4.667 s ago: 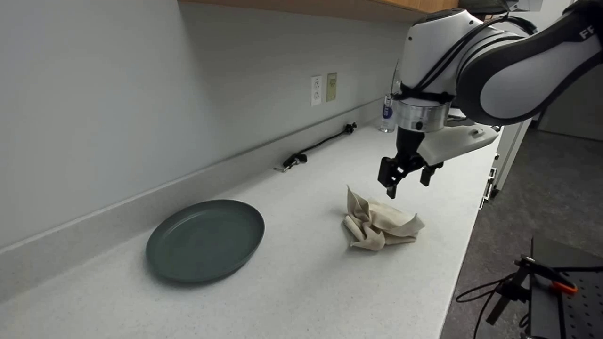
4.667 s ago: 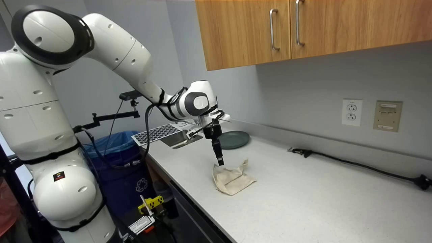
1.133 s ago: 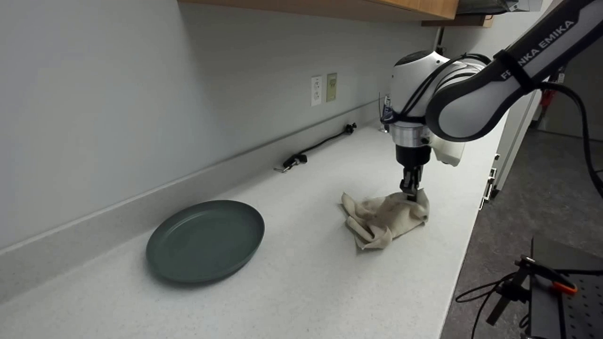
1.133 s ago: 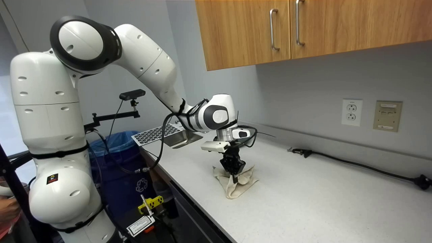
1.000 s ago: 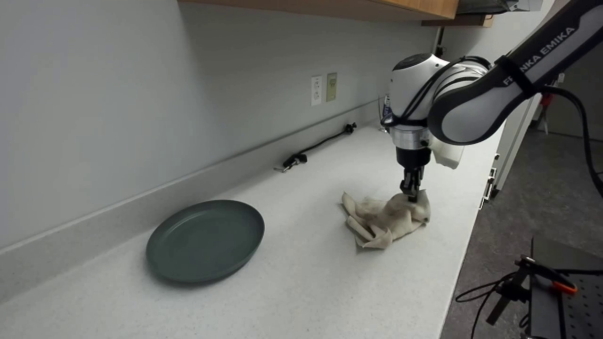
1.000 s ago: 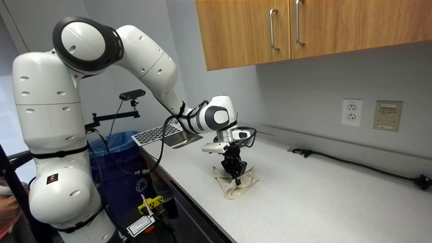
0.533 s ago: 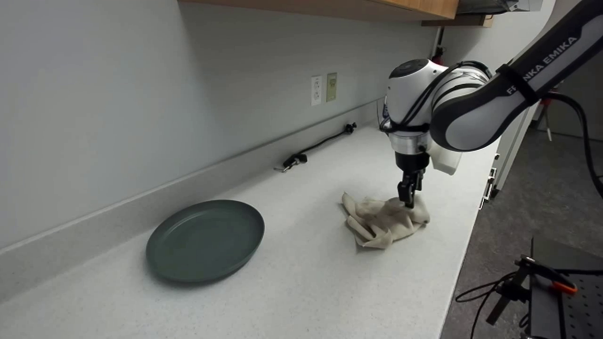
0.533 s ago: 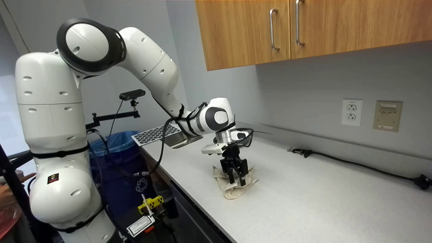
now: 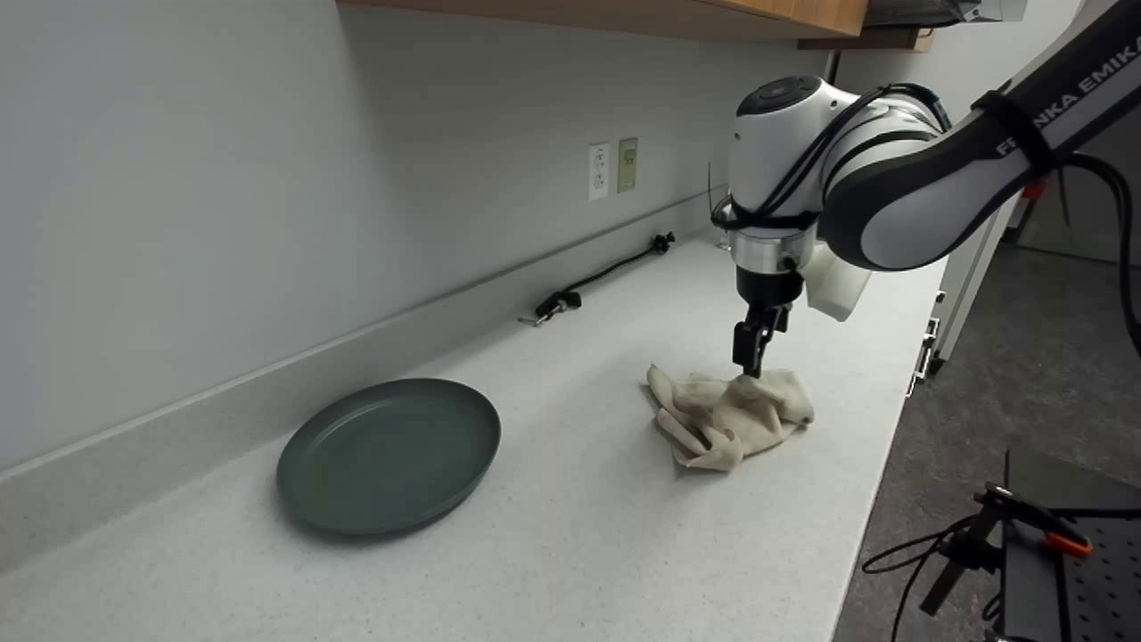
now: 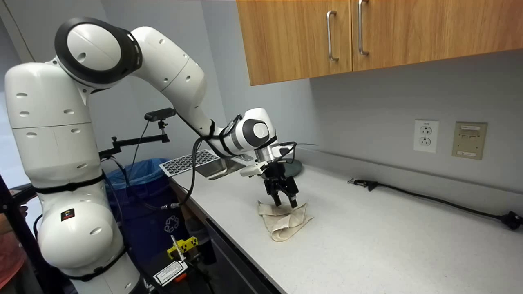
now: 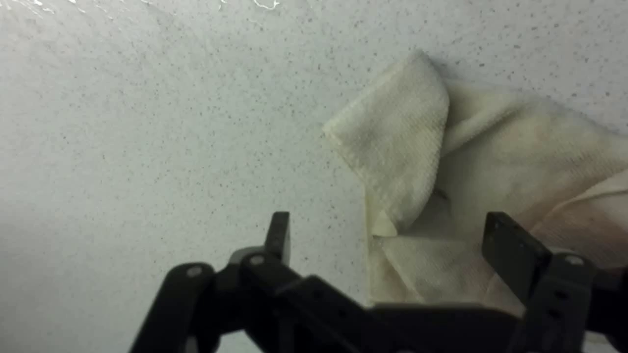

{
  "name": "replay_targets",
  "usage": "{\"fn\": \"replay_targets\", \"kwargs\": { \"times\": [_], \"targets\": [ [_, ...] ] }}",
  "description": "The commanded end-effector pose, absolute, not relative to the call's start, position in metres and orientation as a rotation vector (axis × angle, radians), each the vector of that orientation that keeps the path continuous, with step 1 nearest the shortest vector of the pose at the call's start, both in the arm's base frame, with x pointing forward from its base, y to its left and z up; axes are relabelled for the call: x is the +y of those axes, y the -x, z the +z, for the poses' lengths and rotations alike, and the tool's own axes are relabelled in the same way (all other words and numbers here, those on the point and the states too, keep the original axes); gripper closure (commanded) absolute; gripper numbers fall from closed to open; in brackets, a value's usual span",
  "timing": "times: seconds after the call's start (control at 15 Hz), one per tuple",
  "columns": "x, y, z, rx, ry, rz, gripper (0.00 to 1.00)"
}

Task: Fold the towel once

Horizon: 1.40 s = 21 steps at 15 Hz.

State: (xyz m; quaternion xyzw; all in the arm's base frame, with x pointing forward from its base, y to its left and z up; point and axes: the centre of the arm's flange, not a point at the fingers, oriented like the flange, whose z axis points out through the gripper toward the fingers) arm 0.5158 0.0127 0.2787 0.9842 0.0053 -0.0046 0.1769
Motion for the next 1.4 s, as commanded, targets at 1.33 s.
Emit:
{"fn": "replay_targets", "kwargs": {
  "times": [1.33],
  "targets": [
    [0.111,-0.531,0.234,-0.617,-3.116,-0.142,0.00]
  ]
}}
